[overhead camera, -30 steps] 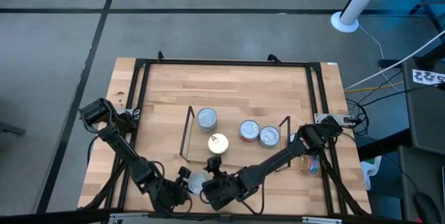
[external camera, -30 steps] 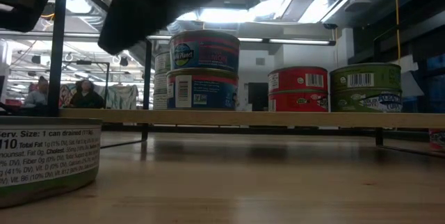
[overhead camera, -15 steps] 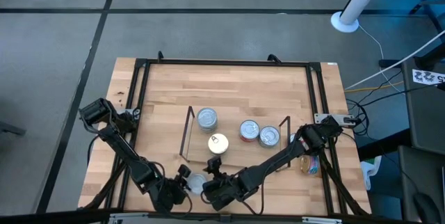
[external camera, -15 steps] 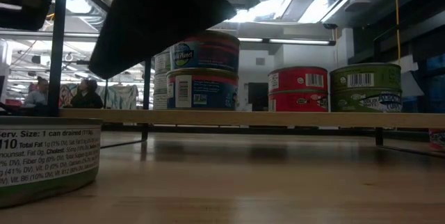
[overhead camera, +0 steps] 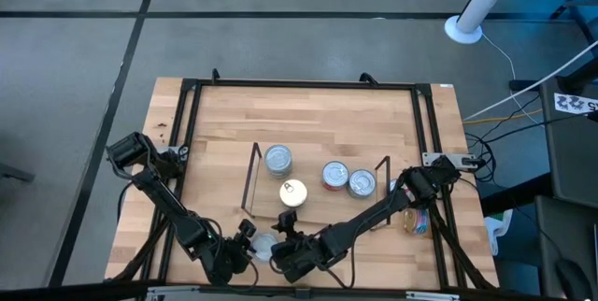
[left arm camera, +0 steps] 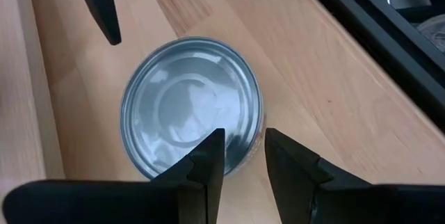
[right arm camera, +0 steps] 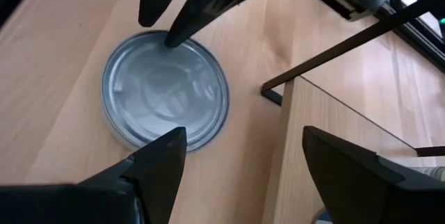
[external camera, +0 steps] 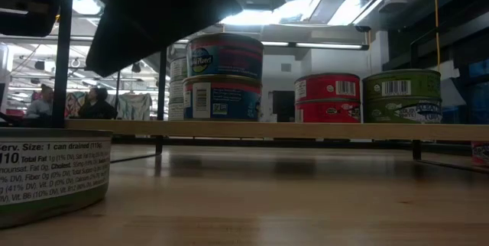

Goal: Stack canned seafood by type on shelf
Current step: Stack the green white tuna can on top of the green white tuna cans on the shelf

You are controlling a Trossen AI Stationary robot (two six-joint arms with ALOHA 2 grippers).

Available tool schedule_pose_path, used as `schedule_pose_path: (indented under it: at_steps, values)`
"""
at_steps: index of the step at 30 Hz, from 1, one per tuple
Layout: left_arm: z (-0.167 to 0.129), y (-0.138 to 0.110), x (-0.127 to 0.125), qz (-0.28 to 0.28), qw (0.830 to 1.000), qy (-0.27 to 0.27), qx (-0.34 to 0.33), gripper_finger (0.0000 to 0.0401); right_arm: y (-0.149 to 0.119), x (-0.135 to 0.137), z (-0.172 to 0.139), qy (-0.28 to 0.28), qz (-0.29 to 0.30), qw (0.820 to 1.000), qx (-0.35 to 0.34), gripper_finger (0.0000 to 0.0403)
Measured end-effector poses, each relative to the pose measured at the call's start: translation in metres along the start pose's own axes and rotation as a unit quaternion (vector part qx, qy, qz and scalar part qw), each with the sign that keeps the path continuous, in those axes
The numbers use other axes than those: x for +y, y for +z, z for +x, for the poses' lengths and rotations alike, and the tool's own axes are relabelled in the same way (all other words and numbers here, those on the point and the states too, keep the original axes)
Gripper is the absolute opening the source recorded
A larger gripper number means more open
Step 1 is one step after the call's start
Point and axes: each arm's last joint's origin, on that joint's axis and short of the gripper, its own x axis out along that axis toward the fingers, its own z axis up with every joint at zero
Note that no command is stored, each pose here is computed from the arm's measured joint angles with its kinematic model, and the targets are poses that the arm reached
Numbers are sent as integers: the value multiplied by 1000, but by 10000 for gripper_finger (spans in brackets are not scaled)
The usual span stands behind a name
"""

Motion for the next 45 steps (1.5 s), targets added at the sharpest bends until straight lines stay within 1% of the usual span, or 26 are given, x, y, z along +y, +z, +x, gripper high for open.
schedule_pose_path:
  at_steps: [8,13,14,20,24,28,31,34,38,40,45]
  values:
    - [1,0,0,10,1000,4,1,100,0,0,0,-7,0,1000,1,287]
    - [1,-1,0,12,1000,8,2,100,-3,3,5,-9,23,1000,1,287]
    - [1,-1,0,14,1000,8,2,100,-6,4,6,-11,20,1000,7,287]
    - [4,-3,-4,44,999,8,7,100,-16,14,22,-17,11,1000,20,287]
    - [10,-5,-7,51,998,16,13,100,-18,17,25,-20,11,1000,20,287]
    - [10,-6,-10,63,998,23,10,98,-18,17,25,-20,10,1000,21,287]
    - [8,-6,-12,90,995,33,7,84,-18,17,26,-19,10,1000,21,287]
    - [7,-7,-14,108,993,39,5,55,-19,17,26,-16,10,1000,22,287]
    - [6,-6,-15,102,994,38,3,12,-19,17,26,-17,10,1000,22,287]
    - [6,-6,-15,88,995,37,1,6,-19,17,26,-17,9,1000,23,287]
    - [5,-5,-15,77,996,36,0,3,-19,17,26,-20,9,999,23,287]
